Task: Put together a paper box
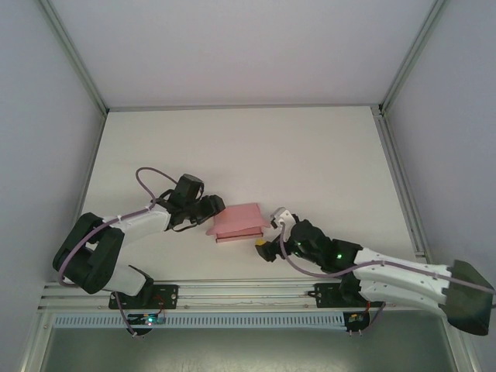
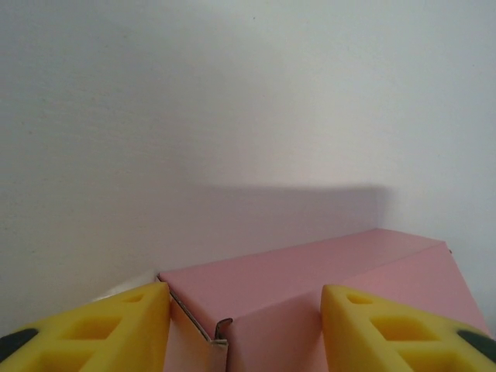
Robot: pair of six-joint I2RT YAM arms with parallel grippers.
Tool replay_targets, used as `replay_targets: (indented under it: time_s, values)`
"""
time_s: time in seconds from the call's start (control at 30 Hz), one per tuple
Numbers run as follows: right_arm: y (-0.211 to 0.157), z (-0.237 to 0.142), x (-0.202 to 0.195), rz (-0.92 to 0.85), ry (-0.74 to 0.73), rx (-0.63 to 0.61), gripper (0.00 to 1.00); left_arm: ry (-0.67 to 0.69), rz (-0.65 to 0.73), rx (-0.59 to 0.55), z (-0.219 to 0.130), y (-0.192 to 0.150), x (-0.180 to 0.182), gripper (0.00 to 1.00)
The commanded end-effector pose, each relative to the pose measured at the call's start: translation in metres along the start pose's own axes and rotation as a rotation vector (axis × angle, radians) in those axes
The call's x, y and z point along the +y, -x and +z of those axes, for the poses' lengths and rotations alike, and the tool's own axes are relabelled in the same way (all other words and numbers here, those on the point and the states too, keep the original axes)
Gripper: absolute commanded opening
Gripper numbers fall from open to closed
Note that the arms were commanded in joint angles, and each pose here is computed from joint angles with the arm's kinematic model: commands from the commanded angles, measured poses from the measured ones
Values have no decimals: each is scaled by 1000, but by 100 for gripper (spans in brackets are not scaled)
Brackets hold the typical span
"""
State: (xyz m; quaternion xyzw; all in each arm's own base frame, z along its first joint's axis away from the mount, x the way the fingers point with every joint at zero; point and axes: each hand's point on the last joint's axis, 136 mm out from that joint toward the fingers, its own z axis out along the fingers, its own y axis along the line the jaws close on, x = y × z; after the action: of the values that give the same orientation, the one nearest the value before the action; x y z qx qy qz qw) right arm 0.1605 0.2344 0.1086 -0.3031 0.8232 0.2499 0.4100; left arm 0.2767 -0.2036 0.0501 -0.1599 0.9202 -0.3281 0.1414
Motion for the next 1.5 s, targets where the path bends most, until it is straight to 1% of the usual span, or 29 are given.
replay_targets:
  time_s: [0.0,0.1,0.13,0.2,0.23,0.3,0.33,0.4,0.5,0.6,0.7,0.8,0.83,0.9,0.97,1.1,1.2,1.27,1.33,1.4,1.47]
  values:
    - [17,-26,-7,111,-33,-1,98,45,77,-13,3,-1,7,52]
    - [75,-41,-16,191,-16,-162,98,51,97,-5,6,-3,8,52]
    - [91,-42,-19,231,0,-194,98,52,102,-6,6,-3,8,52]
    - [112,-33,-36,359,-5,-210,98,61,114,-8,6,-3,9,52]
    - [115,-24,-45,407,-13,-180,98,69,118,-10,7,-3,10,52]
    - [103,1,-59,462,-62,-69,98,78,127,-13,7,-3,11,52]
    - [94,13,-60,467,-71,-11,98,81,129,-17,6,-3,12,52]
    - [74,34,-56,478,-58,100,95,87,134,-23,6,-4,12,52]
    - [48,55,-54,482,-72,168,91,93,147,-28,6,-3,11,52]
    - [17,67,-59,508,-112,254,87,78,156,-16,7,-4,6,52]
    - [-6,73,-66,533,-150,292,79,60,167,-8,4,-4,0,55]
    - [-27,82,-66,548,-150,336,73,29,191,-7,-1,-3,-10,56]
    - [-31,84,-68,551,-156,341,65,17,207,-9,-3,-2,-16,57]
    - [-36,87,-72,566,-169,337,57,16,226,-3,-7,0,-22,57]
    - [-39,89,-71,571,-165,334,57,-7,228,17,-10,-4,-27,58]
    - [-39,84,-77,583,-202,315,54,-90,203,46,-14,-18,-31,61]
    - [-37,81,-78,590,-197,304,54,-66,199,28,-17,-21,-19,60]
    - [-32,81,-75,585,-172,293,55,-48,200,21,-15,-21,-12,55]
    - [-27,81,-74,589,-152,276,55,-77,187,41,-10,-25,-11,50]
    - [-24,80,-75,600,-143,264,55,-117,170,74,-6,-33,-12,47]
    - [-22,80,-73,609,-126,260,55,-110,152,86,-3,-37,-4,44]
